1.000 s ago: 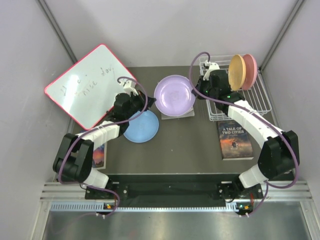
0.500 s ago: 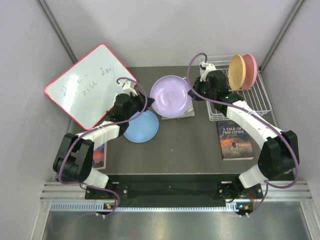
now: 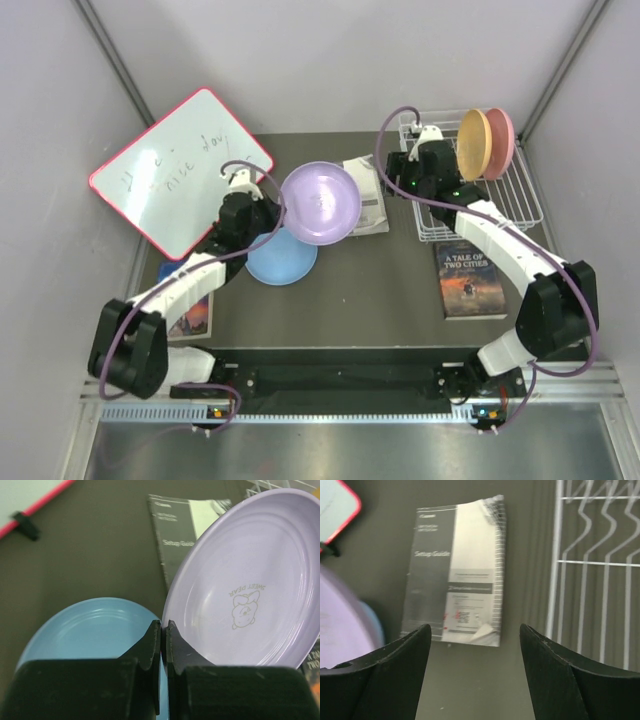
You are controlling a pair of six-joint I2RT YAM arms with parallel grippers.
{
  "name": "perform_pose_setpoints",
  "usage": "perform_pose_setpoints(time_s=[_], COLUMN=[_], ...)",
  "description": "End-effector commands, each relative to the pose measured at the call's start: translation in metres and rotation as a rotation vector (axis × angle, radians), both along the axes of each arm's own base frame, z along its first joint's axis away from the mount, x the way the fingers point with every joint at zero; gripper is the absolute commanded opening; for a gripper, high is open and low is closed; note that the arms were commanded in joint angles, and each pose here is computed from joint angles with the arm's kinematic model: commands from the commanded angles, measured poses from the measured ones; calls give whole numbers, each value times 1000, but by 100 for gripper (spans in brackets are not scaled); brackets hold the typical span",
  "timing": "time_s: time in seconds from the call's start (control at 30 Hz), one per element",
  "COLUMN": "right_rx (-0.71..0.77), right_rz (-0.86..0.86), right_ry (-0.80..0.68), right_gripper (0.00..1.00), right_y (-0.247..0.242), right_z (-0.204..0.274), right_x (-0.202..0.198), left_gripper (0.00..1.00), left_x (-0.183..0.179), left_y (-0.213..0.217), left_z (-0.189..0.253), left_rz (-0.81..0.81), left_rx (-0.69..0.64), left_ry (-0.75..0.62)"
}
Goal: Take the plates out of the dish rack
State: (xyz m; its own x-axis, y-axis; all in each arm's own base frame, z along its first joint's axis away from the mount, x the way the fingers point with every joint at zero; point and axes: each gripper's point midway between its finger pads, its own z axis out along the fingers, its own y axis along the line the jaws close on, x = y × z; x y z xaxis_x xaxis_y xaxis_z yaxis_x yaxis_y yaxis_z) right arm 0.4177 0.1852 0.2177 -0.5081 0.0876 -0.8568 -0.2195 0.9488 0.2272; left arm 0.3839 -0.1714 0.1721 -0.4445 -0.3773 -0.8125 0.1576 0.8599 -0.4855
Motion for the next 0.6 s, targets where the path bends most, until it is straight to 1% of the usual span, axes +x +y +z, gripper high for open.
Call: perform_pose_setpoints(time_s=[0.0,0.13,0.23,0.4,0.57], right_rx=[-97,-107,-103,-103,-93], right_rz=[-130,-199,-239,-306,-328], right_ry=[-89,-92,-96,-128,-151], right_gripper=[72,72,72,72,72], right_y=[-44,-76,-99,-134,-146], right_z=[30,37,41,58,69], right_x=[15,26,33,41,43], left_gripper=[0,0,0,0,0], left_x=[-12,-32,-48,-61,-65], left_y=[48,70,88,105,111], left_z=[14,4,-16,-37,-51], left_rz=[178,256,316,383,414], left_rx=[100,144,193,236,249], left_ry=[-13,31,91,142,166])
